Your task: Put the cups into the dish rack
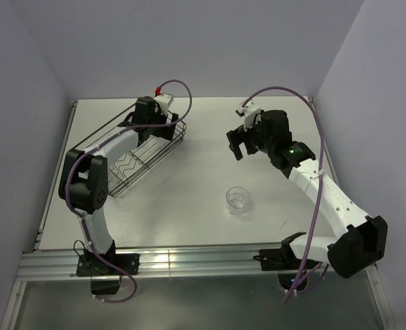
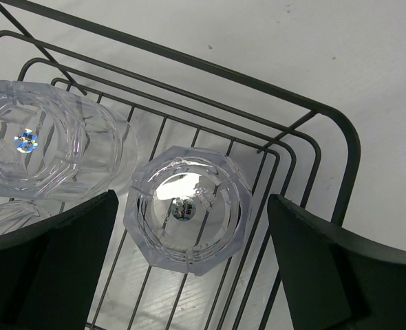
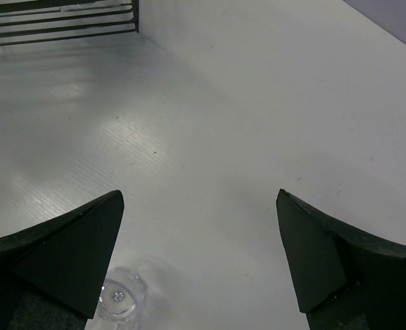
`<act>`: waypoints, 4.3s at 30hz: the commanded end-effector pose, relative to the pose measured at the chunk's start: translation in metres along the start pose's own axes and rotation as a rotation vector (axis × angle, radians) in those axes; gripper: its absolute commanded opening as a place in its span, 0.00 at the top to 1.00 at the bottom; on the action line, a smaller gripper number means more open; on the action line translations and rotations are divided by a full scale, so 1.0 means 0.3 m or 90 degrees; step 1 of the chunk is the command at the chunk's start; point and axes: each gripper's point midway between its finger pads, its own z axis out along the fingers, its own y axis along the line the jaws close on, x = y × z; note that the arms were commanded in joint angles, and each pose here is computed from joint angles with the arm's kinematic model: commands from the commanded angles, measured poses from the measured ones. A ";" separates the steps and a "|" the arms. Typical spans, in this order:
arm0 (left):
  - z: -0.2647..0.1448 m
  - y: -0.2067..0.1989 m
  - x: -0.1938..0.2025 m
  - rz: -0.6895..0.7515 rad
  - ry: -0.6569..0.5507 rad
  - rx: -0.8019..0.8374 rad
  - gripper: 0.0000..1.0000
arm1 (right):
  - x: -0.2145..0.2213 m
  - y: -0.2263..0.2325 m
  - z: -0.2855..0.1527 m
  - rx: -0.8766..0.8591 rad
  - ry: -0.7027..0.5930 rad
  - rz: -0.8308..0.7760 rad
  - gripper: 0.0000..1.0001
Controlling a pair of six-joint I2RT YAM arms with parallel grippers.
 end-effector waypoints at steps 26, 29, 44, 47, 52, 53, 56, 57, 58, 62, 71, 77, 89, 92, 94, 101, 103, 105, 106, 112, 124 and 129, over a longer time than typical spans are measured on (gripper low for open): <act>-0.715 -0.149 -0.411 0.015 -0.247 0.130 0.01 | 0.057 0.073 -0.045 -0.140 0.079 -0.121 0.00; -0.768 -0.140 -0.404 0.019 -0.262 0.130 0.01 | 0.142 0.108 -0.070 -0.206 0.154 -0.160 0.00; -0.804 -0.057 -0.322 -0.069 -0.239 0.127 0.01 | 0.419 0.196 -0.073 -0.315 0.366 -0.169 0.18; -0.805 -0.054 -0.324 -0.075 -0.239 0.128 0.01 | 0.465 0.211 -0.062 -0.325 0.392 -0.164 0.21; -0.798 -0.052 -0.326 -0.078 -0.238 0.129 0.01 | 0.523 0.220 -0.041 -0.323 0.411 -0.174 0.24; -0.794 -0.053 -0.323 -0.080 -0.236 0.130 0.01 | 0.541 0.223 -0.042 -0.323 0.418 -0.174 0.27; -0.786 -0.051 -0.317 -0.084 -0.235 0.129 0.01 | 0.553 0.227 -0.026 -0.317 0.416 -0.174 0.31; -0.784 -0.050 -0.317 -0.086 -0.234 0.128 0.01 | 0.561 0.227 -0.020 -0.315 0.417 -0.174 0.32; -0.782 -0.047 -0.316 -0.086 -0.233 0.126 0.01 | 0.562 0.226 -0.017 -0.313 0.417 -0.173 0.36; -0.779 -0.049 -0.317 -0.089 -0.232 0.129 0.01 | 0.569 0.227 0.002 -0.303 0.416 -0.164 0.44; -0.756 -0.045 -0.324 -0.098 -0.220 0.131 0.01 | 0.540 0.216 0.009 -0.279 0.394 -0.159 0.88; -0.760 -0.055 -0.317 -0.095 -0.213 0.141 0.01 | 0.439 0.188 -0.017 -0.243 0.342 -0.172 1.00; -0.878 -0.146 -0.368 -0.123 -0.241 0.232 0.01 | -0.204 0.009 -0.114 -0.016 -0.041 -0.207 1.00; -0.929 -0.170 -0.391 -0.155 -0.269 0.257 0.01 | -0.369 -0.003 -0.161 0.009 -0.151 -0.206 1.00; -0.950 -0.191 -0.399 -0.179 -0.265 0.283 0.01 | -0.456 0.006 -0.226 0.016 -0.228 -0.205 1.00; -1.048 -0.325 -0.400 -0.265 -0.232 0.488 0.01 | -0.628 0.112 -0.393 0.019 -0.497 -0.310 1.00; -1.090 -0.380 -0.398 -0.293 -0.199 0.585 0.01 | -0.649 0.144 -0.441 0.044 -0.559 -0.357 1.00; -1.092 -0.399 -0.386 -0.364 -0.157 0.627 0.01 | -0.685 0.197 -0.498 0.059 -0.630 -0.382 1.00; -1.115 -0.402 -0.411 -0.347 -0.188 0.643 0.01 | -0.691 0.208 -0.533 0.077 -0.655 -0.415 1.00; -1.189 -0.415 -0.414 -0.348 -0.264 0.665 0.01 | -0.649 0.325 -0.577 0.097 -0.744 -0.494 1.00; -1.205 -0.489 -0.325 -0.401 -0.224 0.768 0.01 | -0.641 0.418 -0.612 0.070 -0.793 -0.488 1.00; -1.237 -0.523 -0.350 -0.376 -0.246 0.783 0.01 | -0.621 0.454 -0.611 0.054 -0.794 -0.509 1.00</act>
